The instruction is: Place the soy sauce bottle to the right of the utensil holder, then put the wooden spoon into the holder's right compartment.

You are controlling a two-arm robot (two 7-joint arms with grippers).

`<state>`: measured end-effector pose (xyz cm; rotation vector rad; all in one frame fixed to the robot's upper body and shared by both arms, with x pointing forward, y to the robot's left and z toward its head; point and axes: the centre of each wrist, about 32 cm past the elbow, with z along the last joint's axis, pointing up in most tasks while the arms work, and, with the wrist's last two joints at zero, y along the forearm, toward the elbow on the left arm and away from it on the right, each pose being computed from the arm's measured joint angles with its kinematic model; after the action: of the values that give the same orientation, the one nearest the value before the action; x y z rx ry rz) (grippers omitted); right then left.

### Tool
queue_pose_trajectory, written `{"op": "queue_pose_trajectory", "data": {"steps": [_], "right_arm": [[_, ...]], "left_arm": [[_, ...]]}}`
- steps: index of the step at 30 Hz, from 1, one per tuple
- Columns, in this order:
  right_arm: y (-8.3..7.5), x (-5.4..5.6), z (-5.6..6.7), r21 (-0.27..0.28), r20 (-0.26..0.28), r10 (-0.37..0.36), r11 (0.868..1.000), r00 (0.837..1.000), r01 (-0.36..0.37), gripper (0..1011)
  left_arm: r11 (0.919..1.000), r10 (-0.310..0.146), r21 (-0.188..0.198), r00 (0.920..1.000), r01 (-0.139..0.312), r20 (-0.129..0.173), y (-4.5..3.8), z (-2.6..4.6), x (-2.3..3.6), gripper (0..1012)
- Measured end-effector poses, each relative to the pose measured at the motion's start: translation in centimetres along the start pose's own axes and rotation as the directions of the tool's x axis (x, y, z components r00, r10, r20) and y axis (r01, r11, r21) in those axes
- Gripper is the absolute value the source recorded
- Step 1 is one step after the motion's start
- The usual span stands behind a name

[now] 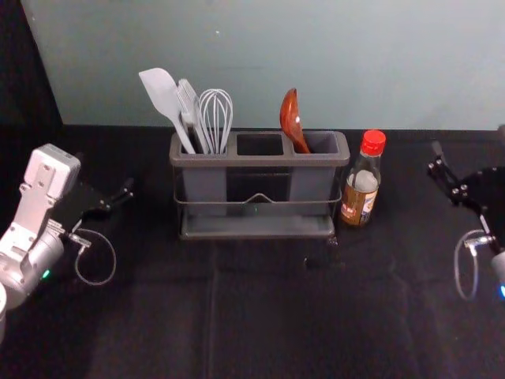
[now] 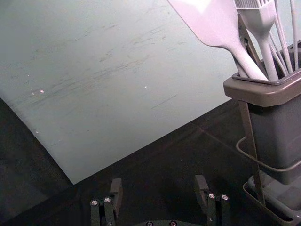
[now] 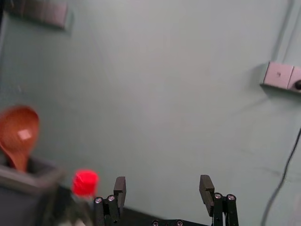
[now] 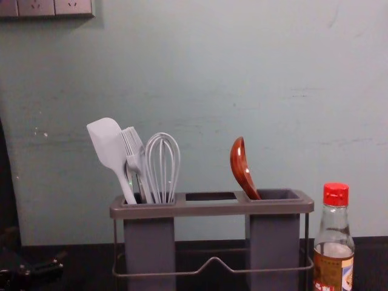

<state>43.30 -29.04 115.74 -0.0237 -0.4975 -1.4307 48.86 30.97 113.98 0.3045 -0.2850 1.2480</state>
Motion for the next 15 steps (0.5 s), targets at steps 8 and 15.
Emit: {"op": "queue_pose_trajectory", "data": {"steps": [8, 15], "right_arm": [[1.2, 2.4, -2.1, -0.136, 0.048, 0.106, 0.986, 0.993, -0.099, 1002], [3.1, 3.3, -3.2, -0.235, 0.035, 0.188, 0.956, 0.982, -0.175, 1002]], "left_arm": [[1.0000, 0.000, 0.000, 1.0000, 0.000, 0.000, 0.00, 0.00, 0.00, 1005], [1.0000, 0.000, 0.000, 1.0000, 0.000, 0.000, 0.00, 0.00, 0.00, 1005]]}}
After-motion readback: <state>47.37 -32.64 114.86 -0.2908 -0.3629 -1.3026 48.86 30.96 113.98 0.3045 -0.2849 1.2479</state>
